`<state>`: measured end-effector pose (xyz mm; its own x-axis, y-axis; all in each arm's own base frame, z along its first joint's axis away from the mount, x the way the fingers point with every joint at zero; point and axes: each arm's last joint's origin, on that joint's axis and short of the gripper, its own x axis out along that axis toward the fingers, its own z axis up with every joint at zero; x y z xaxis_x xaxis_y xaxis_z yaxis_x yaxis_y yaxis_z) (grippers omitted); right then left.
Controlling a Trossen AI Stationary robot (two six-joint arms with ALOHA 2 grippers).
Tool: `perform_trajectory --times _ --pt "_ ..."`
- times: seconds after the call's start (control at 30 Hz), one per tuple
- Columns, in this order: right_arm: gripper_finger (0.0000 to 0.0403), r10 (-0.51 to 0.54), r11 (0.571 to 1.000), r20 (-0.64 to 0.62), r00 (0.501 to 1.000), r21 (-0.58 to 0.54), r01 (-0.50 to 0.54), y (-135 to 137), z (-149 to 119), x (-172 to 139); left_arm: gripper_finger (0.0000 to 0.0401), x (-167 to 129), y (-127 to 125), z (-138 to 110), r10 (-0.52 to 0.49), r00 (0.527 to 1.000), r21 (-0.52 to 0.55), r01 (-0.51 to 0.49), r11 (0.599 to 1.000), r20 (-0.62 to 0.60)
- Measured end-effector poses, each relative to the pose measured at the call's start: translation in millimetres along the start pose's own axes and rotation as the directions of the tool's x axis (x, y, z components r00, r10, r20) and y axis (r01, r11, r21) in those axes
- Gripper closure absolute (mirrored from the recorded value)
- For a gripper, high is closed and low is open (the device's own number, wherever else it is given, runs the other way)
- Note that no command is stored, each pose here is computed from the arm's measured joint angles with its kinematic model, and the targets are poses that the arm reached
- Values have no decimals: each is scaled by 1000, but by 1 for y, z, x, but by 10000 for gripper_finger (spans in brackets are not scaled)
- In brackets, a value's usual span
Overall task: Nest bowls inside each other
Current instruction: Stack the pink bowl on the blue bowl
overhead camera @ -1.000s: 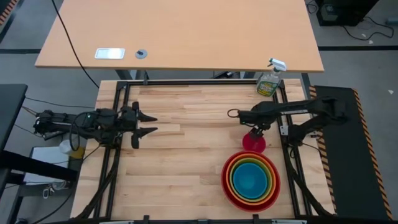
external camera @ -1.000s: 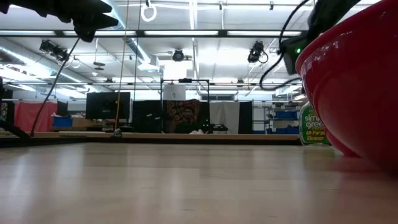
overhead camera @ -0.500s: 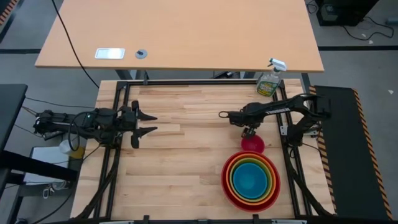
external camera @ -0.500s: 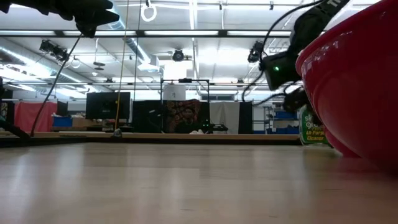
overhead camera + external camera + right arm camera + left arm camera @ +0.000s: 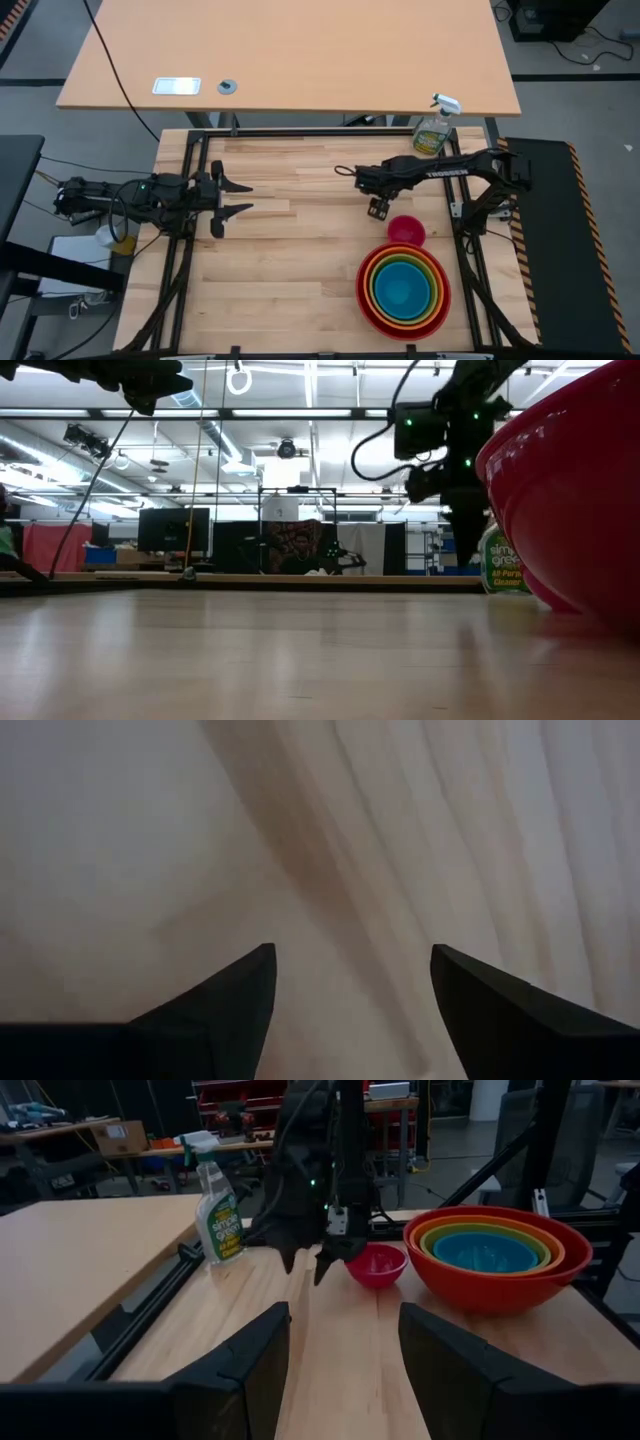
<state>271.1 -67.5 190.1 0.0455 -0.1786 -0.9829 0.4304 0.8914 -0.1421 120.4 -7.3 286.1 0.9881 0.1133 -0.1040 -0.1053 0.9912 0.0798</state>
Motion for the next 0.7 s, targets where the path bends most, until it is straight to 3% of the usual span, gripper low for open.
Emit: perform_trajectory --times 0.1,0.17,0.23,0.33,0.4,0.53,0.7 --pt "134 61 993 -144 988 105 -46 -2 -8 -12 209 0 0 0 0 1000 -14 0 1000 -1" --pt "134 119 976 -290 950 212 -57 -5 -19 -17 209 0 0 0 0 1000 -31 0 1000 -1" --pt "134 176 950 -431 885 311 -38 -5 -32 -22 209 0 0 -1 0 1000 -37 0 999 -9" --pt "134 241 930 -596 766 369 -6 5 -49 -33 209 0 0 -2 -1 1000 -34 0 999 -25" --pt "136 246 930 -615 749 368 -3 13 -54 -36 209 0 0 -2 -1 1000 -35 0 999 -25" --pt "143 256 933 -583 771 359 -38 25 -60 -26 209 0 0 -3 -1 1000 -36 0 999 -28" --pt "151 251 928 -630 735 372 2 25 -79 0 209 0 0 -3 -2 1000 -37 0 999 -31"
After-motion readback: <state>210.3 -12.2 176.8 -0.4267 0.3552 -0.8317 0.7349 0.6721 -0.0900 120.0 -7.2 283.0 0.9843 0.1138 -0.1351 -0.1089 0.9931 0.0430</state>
